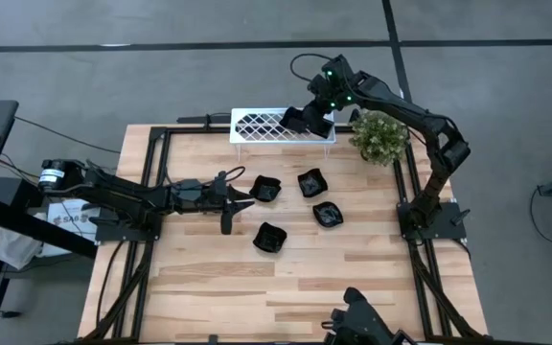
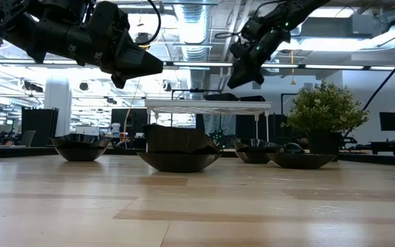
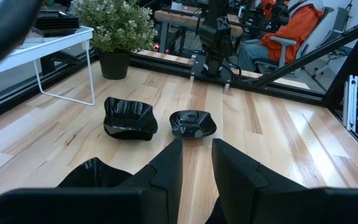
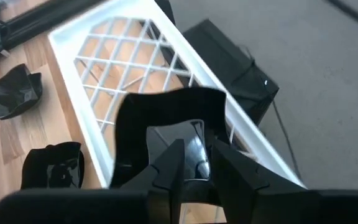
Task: Pick & Place Mini shaped plates
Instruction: Stack the black distorted square plate on top of the black distorted square plate on the shelf
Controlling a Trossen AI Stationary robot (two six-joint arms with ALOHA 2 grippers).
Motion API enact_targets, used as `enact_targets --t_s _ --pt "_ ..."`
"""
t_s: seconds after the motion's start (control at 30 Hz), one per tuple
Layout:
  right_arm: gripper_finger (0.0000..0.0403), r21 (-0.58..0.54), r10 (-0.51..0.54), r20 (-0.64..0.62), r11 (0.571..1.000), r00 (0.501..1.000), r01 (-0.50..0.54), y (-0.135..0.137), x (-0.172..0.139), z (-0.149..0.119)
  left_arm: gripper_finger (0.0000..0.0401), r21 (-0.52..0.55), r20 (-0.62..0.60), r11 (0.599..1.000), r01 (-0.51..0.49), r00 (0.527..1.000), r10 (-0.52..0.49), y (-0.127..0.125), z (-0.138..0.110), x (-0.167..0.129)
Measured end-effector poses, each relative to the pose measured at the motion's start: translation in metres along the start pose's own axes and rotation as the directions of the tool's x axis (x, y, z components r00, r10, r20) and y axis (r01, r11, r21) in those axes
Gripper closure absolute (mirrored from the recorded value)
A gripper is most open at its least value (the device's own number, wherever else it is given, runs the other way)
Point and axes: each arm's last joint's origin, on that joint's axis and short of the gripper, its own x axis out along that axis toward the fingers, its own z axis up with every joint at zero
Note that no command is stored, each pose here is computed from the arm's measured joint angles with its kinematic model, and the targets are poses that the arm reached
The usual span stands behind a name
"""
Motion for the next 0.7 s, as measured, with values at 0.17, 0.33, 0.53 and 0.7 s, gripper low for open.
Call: enact_targets --t_s 0.17,0.33,0.53,0.7 --pt "0.0328 -0.063 0.007 0.072 0.998 0.997 -0.002 0.018 -0.034 0.008 0.0313 0.0 -0.001 1.0 0.0 1.0 0.0 0.0 0.0 0.0" --pt "0.0328 -0.18 0.039 0.131 0.984 0.991 -0.014 0.061 -0.075 0.004 0.0313 0.0 -0.001 1.0 0.002 1.0 -0.002 0.0 0.0 0.0" --pt "0.0328 -0.319 0.022 0.172 0.947 0.985 0.034 0.118 -0.101 -0.033 0.0313 -0.026 -0.002 1.0 0.006 1.0 -0.006 -0.001 0.0 0.0" --pt "0.0328 -0.37 0.119 0.203 0.928 0.972 -0.037 0.158 -0.098 -0.084 0.0313 -0.049 -0.002 0.999 0.01 1.0 -0.011 -0.002 0.0 0.0"
